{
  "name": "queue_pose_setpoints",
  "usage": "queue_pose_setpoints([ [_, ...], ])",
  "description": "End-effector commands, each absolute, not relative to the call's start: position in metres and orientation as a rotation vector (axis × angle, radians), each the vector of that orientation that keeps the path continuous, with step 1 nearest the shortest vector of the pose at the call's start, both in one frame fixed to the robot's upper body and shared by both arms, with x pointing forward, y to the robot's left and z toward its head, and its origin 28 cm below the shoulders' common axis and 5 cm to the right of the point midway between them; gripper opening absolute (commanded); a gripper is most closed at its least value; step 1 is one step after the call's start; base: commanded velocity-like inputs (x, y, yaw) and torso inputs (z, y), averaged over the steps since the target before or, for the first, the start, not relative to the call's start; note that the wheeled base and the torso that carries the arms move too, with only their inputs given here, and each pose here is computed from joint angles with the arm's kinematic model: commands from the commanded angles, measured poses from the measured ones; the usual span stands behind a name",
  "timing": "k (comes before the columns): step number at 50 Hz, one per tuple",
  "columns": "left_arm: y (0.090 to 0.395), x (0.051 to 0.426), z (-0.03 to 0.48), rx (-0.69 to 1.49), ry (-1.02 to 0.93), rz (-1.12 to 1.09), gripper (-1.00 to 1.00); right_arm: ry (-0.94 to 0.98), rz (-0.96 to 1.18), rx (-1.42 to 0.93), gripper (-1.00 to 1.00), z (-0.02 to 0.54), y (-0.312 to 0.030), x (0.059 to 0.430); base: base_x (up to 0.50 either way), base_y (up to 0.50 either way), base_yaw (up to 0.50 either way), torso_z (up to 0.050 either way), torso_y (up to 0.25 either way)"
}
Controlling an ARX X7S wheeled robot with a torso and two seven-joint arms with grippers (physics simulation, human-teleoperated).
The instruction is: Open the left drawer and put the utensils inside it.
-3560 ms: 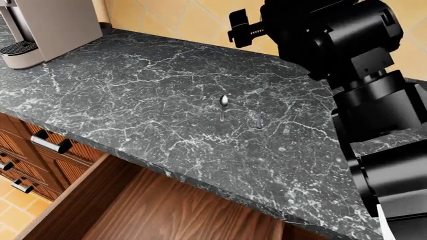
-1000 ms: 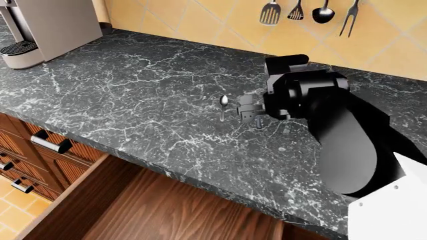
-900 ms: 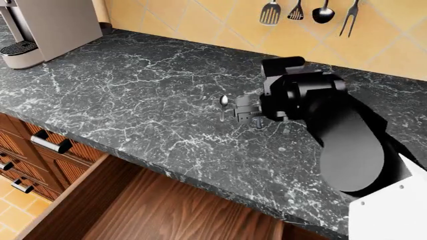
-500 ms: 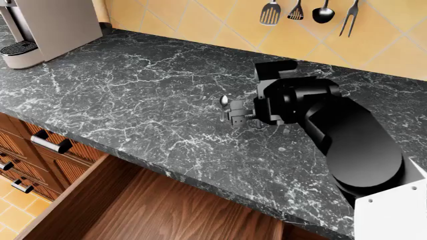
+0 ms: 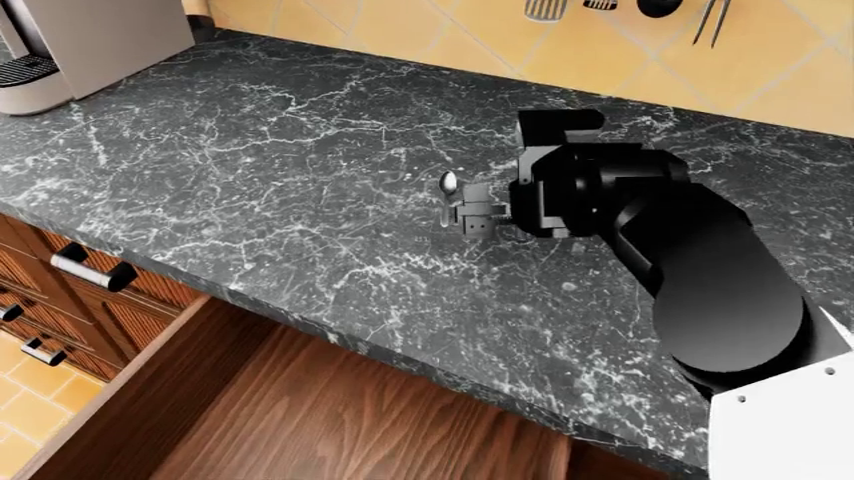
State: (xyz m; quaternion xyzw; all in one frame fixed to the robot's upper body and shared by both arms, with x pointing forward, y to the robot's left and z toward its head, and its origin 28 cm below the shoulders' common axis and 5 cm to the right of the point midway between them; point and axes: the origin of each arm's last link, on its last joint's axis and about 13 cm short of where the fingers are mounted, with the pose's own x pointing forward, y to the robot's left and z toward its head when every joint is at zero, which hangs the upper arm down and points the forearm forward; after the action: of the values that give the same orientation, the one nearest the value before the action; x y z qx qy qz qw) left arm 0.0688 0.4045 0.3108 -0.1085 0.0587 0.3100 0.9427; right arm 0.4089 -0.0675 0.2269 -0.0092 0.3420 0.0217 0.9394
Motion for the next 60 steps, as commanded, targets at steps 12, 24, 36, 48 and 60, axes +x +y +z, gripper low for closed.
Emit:
queue_pose_setpoints([
  [12,0.404,0.069,0.31,-0.229,0.107,0.635,1.0,0.836,-0.042,-0.029,1.0,0.196,-0.079,0.401,0.0,0.0,0.0,0.0,-0.004],
  [24,0.403,0.069,0.31,-0.232,0.106,0.629,1.0,0.806,-0.058,-0.066,-1.0,0.197,-0.079,0.403,0.0,0.0,0.0,0.0,-0.005],
  [36,0.404,0.071,0.31,-0.229,0.11,0.624,1.0,0.751,-0.065,-0.068,-1.0,0.202,-0.08,0.406,0.0,0.0,0.0,0.0,-0.005],
  [48,0.403,0.072,0.307,-0.23,0.115,0.621,1.0,0.721,-0.062,-0.078,-1.0,0.205,-0.081,0.408,0.0,0.0,0.0,0.0,-0.005],
  [60,0.402,0.072,0.307,-0.232,0.115,0.617,1.0,0.651,-0.052,-0.127,-1.0,0.228,-0.084,0.412,0.0,0.0,0.0,0.0,-0.003],
])
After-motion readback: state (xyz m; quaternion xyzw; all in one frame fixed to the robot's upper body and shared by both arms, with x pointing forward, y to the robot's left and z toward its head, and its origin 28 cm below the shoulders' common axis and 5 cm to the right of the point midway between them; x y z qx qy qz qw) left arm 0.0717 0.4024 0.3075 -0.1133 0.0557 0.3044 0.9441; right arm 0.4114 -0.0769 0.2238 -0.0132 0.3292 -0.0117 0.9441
